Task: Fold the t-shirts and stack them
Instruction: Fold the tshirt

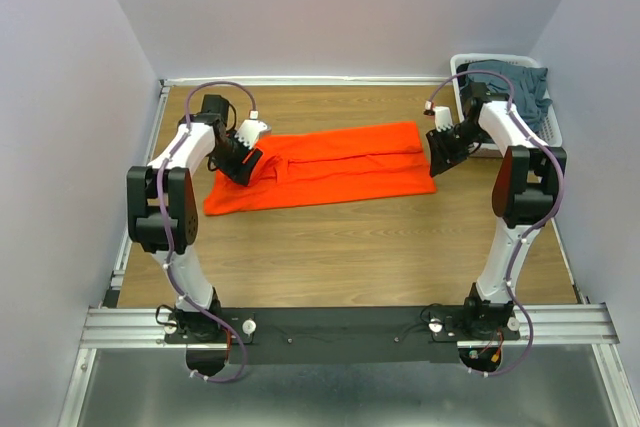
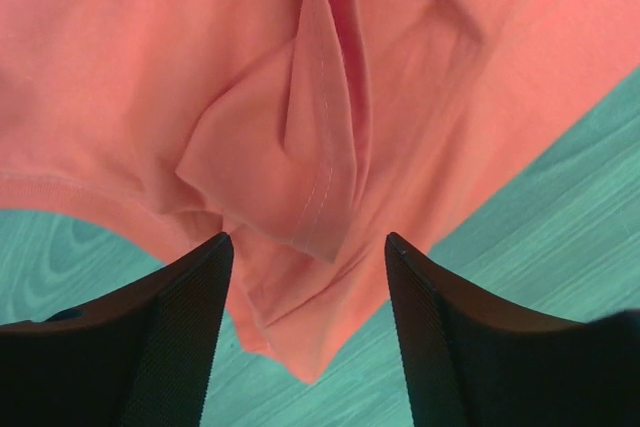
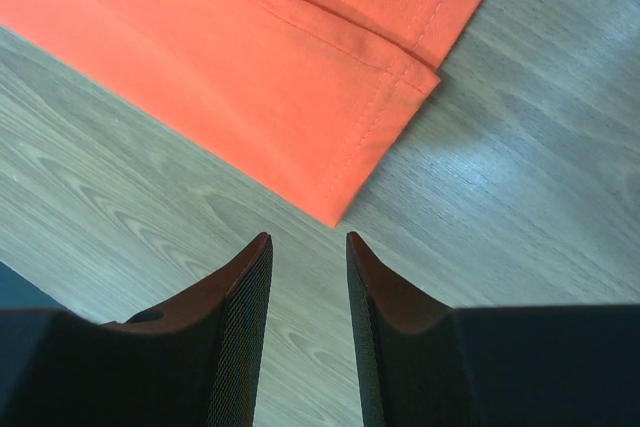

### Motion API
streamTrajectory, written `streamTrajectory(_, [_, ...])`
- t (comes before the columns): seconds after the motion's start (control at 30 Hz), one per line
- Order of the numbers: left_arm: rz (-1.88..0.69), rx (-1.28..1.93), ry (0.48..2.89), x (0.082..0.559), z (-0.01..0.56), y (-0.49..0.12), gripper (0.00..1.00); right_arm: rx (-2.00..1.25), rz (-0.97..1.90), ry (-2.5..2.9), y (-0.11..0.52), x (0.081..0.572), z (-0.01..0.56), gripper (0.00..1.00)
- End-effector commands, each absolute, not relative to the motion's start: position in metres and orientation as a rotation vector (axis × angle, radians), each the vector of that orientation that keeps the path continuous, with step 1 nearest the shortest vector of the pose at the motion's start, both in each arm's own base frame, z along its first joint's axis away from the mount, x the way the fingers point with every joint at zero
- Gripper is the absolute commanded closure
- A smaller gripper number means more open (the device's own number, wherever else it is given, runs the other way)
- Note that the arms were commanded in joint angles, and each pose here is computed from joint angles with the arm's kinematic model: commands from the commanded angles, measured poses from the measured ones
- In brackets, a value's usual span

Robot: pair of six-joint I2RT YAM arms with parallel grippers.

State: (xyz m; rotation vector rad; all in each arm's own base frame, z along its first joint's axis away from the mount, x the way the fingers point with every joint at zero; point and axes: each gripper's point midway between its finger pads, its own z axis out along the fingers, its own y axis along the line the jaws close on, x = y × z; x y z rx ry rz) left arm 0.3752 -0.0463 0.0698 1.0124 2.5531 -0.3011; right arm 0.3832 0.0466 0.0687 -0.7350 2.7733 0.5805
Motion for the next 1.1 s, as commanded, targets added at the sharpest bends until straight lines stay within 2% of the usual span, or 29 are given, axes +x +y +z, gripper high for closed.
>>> streamTrajectory(0.0, [-0.337,0.967,2.560,0.382,0.063,-0.051,0.37,-0.744,0.576,2.749,0.050,0.389,0.071,0.57])
streamTrajectory(0.07, [-0.359,0.962,2.562,0.383,0.061,-0.054,0.48,-0.744,0.575,2.753,0.050,0.388,0.070,0.57])
streamTrajectory(0.2, [-0.378,0.962,2.570,0.385,0.057,-0.056,0.62,-0.744,0.578,2.753,0.050,0.389,0.069,0.57])
streamTrajectory(0.33, [-0.356,0.956,2.556,0.393,0.061,-0.054,0.87,-0.744,0.574,2.755,0.049,0.390,0.068,0.57])
streamTrajectory(0.37, [-0.344,0.951,2.544,0.399,0.065,-0.054,0.99,-0.744,0.573,2.757,0.049,0.390,0.067,0.57])
streamTrajectory(0.4, [-0.336,0.952,2.529,0.404,0.069,-0.054,1.00,-0.744,0.574,2.755,0.049,0.390,0.068,0.57])
streamTrajectory(0.83, [-0.255,0.903,2.451,0.482,0.091,-0.053,1.00,-0.741,0.578,2.766,0.049,0.388,0.064,0.58])
streamTrajectory(0.9, [-0.236,0.867,2.446,0.492,0.091,-0.052,0.89,-0.738,0.582,2.769,0.050,0.387,0.063,0.58])
streamTrajectory(0.93, [-0.232,0.856,2.441,0.494,0.093,-0.052,0.74,-0.739,0.581,2.768,0.050,0.388,0.064,0.58])
streamTrajectory(1.0, [-0.230,0.852,2.428,0.494,0.097,-0.052,0.67,-0.739,0.577,2.764,0.049,0.388,0.064,0.58])
streamTrajectory(1.07, [-0.223,0.829,2.388,0.492,0.110,-0.050,0.65,-0.740,0.576,2.758,0.050,0.390,0.066,0.58])
